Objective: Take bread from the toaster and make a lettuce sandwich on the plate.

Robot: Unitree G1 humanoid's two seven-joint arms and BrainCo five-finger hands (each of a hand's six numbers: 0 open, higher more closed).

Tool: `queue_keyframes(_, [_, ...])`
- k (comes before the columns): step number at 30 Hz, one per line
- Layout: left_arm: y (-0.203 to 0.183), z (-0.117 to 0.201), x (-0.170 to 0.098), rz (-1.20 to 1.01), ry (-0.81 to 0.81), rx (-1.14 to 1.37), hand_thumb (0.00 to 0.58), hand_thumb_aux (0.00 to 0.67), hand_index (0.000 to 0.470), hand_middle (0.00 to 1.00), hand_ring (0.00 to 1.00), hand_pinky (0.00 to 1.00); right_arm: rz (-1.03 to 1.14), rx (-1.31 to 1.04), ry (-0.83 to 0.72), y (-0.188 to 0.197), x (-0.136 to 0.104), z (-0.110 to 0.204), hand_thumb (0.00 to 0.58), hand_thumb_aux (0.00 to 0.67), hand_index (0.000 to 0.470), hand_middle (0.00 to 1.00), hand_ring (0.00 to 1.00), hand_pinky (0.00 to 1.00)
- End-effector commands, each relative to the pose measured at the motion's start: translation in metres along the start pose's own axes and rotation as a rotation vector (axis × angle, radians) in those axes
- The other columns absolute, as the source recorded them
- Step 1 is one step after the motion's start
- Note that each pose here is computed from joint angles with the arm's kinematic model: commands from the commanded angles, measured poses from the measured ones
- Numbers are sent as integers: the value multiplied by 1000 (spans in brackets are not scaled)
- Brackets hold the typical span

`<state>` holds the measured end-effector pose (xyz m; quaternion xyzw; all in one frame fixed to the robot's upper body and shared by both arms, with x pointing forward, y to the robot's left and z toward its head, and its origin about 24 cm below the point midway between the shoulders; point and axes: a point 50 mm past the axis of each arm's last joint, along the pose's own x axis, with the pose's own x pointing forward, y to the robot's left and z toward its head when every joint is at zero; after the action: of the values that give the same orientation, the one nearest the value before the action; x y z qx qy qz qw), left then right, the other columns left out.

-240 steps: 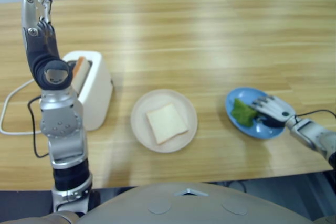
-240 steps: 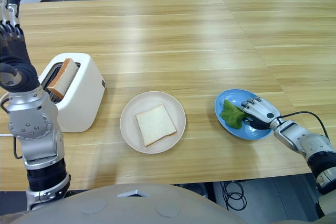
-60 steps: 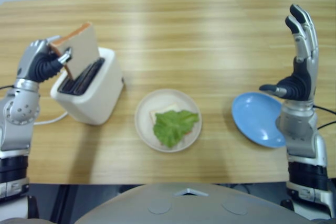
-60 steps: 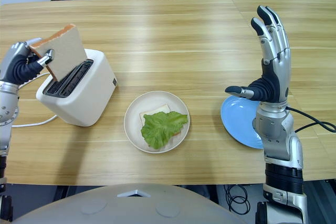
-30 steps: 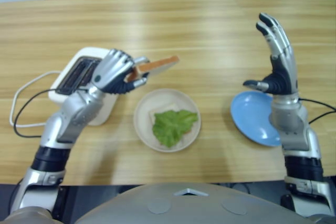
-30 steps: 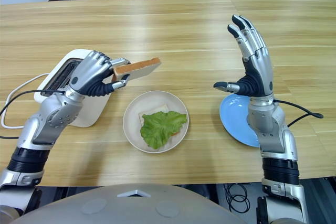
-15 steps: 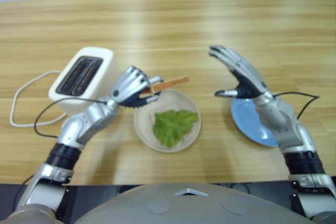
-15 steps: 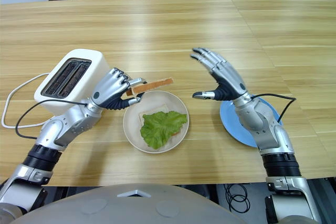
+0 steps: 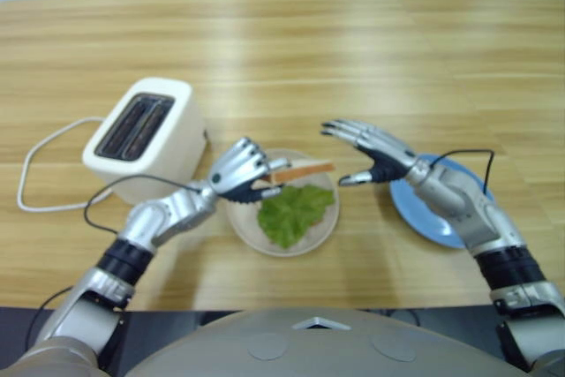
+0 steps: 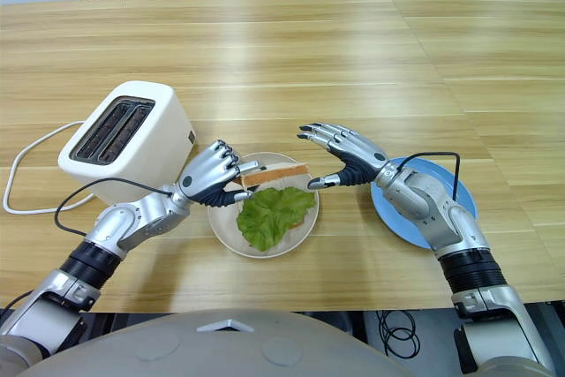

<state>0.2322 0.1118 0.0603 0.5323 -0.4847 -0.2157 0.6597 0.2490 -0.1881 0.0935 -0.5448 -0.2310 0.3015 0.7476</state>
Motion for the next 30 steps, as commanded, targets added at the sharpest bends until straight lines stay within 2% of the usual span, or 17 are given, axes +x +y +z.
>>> queue_keyframes(1, [-7,-1,-4,-47,-19,47,580,670,460,1000,1000,1000,17,10,-58,1,1,13,0,0,0,0,0,0])
queue_keyframes(8, [-11,2,-6,-67,-34,61,580,670,460,1000,1000,1000,8,21,-97,-3,0,22,0,0,0,0,0,0])
queue_keyframes(17, [-18,2,-11,-105,-47,90,580,670,460,1000,1000,1000,116,71,-130,13,-3,31,0,0,0,0,0,0])
queue_keyframes(30, [-30,7,-14,-159,-64,105,580,670,460,1000,1000,1000,430,191,-34,59,-24,25,0,0,0,0,0,0])
